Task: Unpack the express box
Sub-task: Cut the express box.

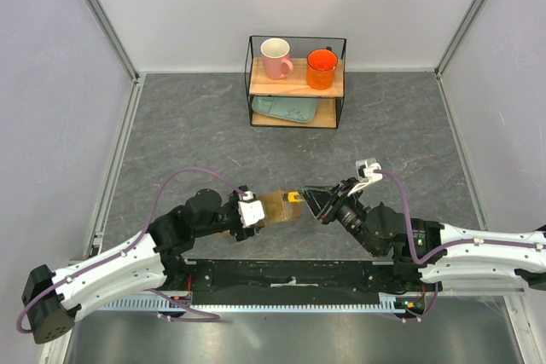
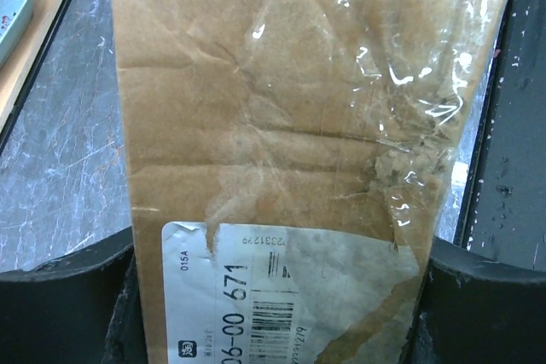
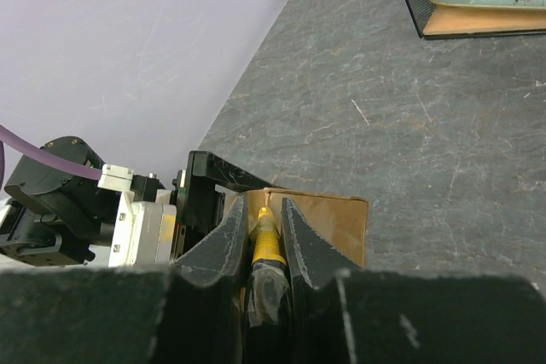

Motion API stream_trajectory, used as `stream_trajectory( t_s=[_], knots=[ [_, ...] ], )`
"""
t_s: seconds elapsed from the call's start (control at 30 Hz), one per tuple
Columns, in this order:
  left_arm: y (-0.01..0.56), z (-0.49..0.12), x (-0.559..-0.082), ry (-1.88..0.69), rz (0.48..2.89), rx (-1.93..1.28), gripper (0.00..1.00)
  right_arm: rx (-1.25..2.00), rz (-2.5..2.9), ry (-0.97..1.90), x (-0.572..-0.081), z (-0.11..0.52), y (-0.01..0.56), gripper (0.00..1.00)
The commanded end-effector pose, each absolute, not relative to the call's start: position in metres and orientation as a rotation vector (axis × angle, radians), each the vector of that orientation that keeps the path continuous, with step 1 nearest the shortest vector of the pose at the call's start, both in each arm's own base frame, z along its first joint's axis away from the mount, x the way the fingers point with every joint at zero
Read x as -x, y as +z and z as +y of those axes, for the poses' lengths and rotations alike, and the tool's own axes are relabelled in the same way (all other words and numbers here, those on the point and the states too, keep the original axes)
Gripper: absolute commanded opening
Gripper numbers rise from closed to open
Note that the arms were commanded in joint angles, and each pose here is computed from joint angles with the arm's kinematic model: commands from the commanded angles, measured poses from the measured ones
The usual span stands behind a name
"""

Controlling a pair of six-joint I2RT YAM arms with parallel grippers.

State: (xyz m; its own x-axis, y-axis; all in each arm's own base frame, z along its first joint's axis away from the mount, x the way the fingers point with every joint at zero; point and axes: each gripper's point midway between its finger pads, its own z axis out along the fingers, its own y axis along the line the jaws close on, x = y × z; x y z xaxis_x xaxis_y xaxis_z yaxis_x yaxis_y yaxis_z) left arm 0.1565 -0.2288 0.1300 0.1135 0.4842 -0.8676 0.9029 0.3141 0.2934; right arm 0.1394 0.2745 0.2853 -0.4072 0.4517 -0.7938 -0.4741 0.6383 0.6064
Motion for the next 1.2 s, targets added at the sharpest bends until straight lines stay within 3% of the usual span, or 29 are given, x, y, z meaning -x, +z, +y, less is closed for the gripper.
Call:
stream_trajectory(
  t_s=[0.0,1.17],
  knots=[
    [0.223,-0.219,-0.213,-0.380,1.393,-0.882,0.02,0.287,1.919,1.039,-0.090,0.282,0.226,0.00],
    [0.223,-0.201,-0.231,-0.328,1.459,-0.755,0.02,0.408,1.945,1.034,-0.050,0.277,0.234,0.00]
  ],
)
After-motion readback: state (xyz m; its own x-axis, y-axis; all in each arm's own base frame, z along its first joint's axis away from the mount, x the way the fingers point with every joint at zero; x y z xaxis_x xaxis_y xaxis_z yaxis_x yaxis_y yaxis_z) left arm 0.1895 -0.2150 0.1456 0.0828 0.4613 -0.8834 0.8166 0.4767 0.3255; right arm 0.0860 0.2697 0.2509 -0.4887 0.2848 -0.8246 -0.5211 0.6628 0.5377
